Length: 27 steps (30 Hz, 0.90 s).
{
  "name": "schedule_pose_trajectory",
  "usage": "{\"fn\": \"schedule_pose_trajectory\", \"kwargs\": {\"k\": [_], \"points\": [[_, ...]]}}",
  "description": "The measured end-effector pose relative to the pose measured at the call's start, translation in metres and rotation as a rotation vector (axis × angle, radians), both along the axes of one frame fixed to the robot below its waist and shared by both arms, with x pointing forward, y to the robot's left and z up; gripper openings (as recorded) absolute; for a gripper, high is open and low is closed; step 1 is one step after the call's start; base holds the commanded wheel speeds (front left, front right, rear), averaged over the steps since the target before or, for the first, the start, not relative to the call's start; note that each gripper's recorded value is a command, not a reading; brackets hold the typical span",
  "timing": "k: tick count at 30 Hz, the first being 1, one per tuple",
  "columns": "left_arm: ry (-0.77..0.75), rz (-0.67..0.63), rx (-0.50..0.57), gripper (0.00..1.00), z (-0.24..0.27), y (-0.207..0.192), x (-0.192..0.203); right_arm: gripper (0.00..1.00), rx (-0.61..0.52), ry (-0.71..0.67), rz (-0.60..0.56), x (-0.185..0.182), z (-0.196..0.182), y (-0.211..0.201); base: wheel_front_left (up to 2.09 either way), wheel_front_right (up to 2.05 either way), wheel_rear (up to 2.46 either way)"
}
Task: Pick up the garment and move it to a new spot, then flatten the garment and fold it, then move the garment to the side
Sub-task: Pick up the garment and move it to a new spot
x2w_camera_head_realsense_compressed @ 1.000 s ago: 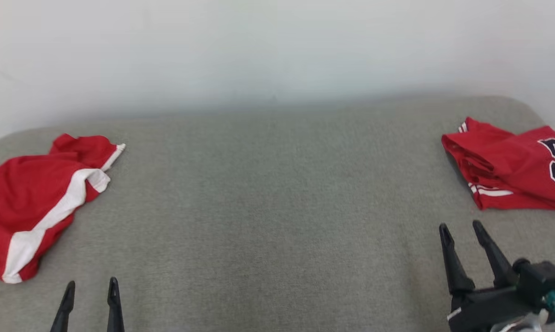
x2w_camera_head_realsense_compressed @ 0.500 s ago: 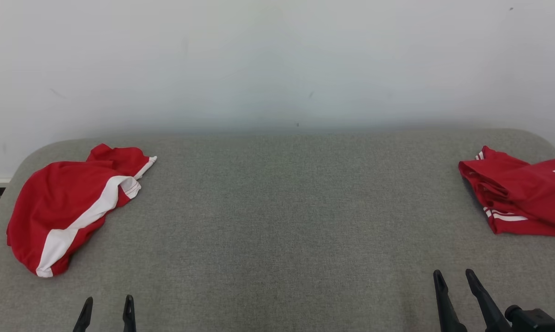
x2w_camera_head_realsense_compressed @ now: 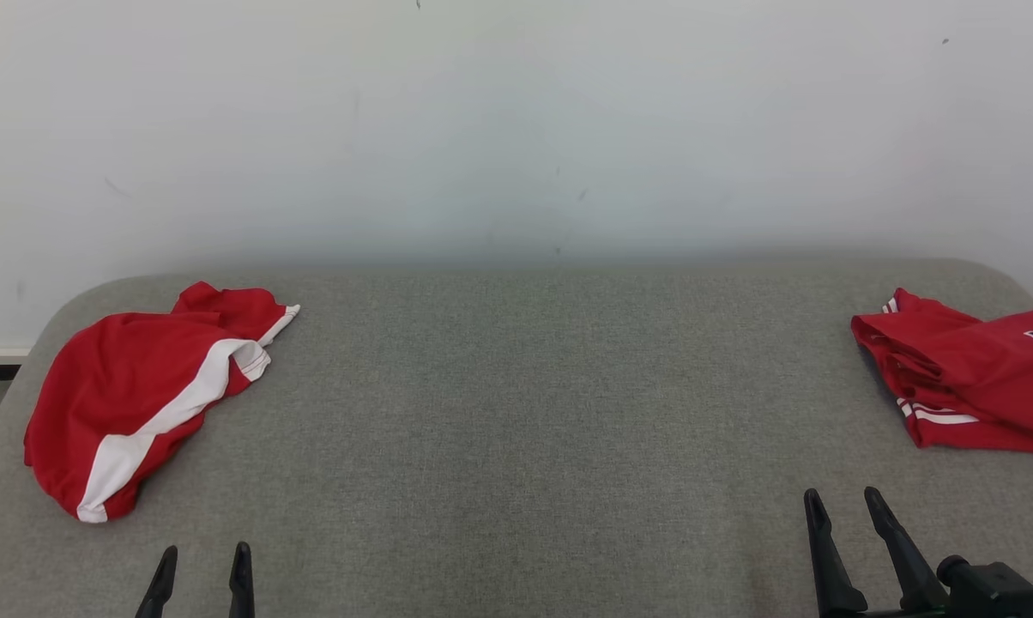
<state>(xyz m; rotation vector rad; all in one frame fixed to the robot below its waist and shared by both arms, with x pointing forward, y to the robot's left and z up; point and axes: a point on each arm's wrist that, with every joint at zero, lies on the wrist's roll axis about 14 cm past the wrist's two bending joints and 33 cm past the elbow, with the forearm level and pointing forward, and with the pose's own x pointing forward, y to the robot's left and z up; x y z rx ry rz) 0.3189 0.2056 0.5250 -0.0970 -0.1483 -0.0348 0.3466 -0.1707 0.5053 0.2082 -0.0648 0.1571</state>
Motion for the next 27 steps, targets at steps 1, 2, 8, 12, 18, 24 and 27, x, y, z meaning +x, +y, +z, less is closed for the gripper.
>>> {"fn": "schedule_pose_trajectory", "kwargs": {"k": [1, 2, 8, 12, 18, 24, 27], "points": [[-0.001, -0.001, -0.013, 1.0, 0.0003, 0.0003, 0.0001, 1.0, 0.0, 0.001, 0.0, -0.0001, -0.0004, -0.0001, 0.0, 0.0, 0.0], [-0.002, 0.0, -0.017, 1.0, 0.0005, 0.0012, 0.0003, 1.0, 0.0, 0.003, -0.002, -0.0001, -0.0009, -0.0007, 0.0, 0.0, 0.0], [-0.007, -0.002, -0.045, 1.0, 0.0023, 0.0041, 0.0022, 1.0, -0.001, 0.005, -0.01, -0.0011, -0.0018, -0.0016, 0.0, 0.0, 0.0], [-0.014, 0.0, -0.05, 1.0, 0.0049, 0.0064, 0.0026, 1.0, 0.006, 0.003, -0.022, -0.0018, -0.0015, -0.0037, 0.0, 0.0, 0.0], [-0.018, -0.003, -0.044, 1.0, 0.0063, 0.0069, 0.0029, 1.0, 0.002, 0.0, -0.021, -0.0026, -0.001, -0.002, 0.0, 0.0, 0.0], [-0.013, -0.005, -0.051, 1.0, 0.0046, 0.0066, 0.0028, 1.0, -0.003, -0.003, -0.021, -0.0033, -0.0002, -0.0022, 0.0, 0.0, 0.0], [-0.011, 0.0, -0.053, 1.0, 0.0037, 0.0079, 0.0017, 1.0, -0.004, -0.001, -0.018, -0.0029, -0.0007, -0.0014, 0.0, 0.0, 0.0]]}}
